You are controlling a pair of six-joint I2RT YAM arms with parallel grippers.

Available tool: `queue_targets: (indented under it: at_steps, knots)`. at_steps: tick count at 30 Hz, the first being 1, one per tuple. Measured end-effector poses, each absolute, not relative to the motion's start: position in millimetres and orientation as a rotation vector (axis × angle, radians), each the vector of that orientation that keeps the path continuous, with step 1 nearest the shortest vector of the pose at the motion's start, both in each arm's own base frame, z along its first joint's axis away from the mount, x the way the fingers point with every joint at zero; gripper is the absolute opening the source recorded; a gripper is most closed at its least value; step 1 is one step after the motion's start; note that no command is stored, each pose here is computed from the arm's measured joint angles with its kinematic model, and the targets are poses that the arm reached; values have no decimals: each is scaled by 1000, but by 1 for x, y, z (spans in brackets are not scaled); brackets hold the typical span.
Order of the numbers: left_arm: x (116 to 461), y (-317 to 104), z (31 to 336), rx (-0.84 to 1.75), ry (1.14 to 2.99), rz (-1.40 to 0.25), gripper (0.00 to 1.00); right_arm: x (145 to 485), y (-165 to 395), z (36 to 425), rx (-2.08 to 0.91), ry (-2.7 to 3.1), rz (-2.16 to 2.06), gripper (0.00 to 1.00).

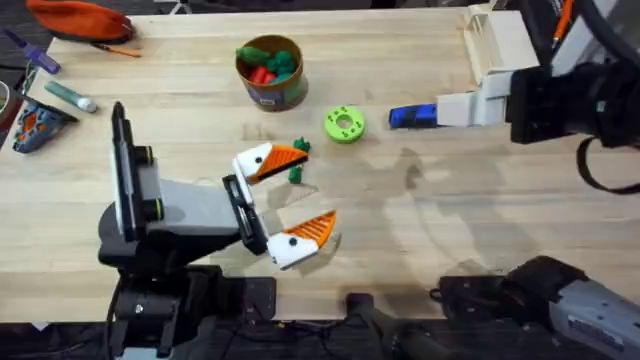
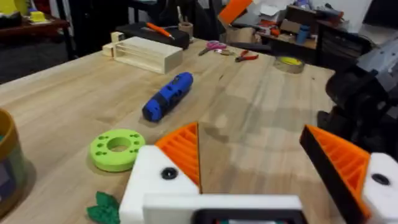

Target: Pick up the gripper from the table and insert it into the empty holder that is missing its gripper. Then pick up a screw, insert it into the mounting hole, and use the screwdriver to tighten it. Finally, clean up the table by picking up the vegetable and placing it into the bucket.

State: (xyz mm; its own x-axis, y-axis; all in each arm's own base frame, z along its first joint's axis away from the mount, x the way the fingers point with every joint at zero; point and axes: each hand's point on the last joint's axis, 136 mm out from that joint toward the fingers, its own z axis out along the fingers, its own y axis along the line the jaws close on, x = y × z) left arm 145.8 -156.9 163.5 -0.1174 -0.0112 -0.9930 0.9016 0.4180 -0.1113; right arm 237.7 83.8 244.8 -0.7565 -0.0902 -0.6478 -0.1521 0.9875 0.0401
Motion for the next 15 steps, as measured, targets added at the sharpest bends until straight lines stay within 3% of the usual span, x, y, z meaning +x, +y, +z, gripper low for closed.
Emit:
queue_targets:
  at_steps: [6, 15]
  knots:
    - [154, -151, 176, 776, 1491, -905, 985, 238, 84, 245, -168, 2433, 117, 992]
    - [144, -129, 247, 651, 1617, -697, 985, 238, 84, 245, -165, 2433, 118, 991]
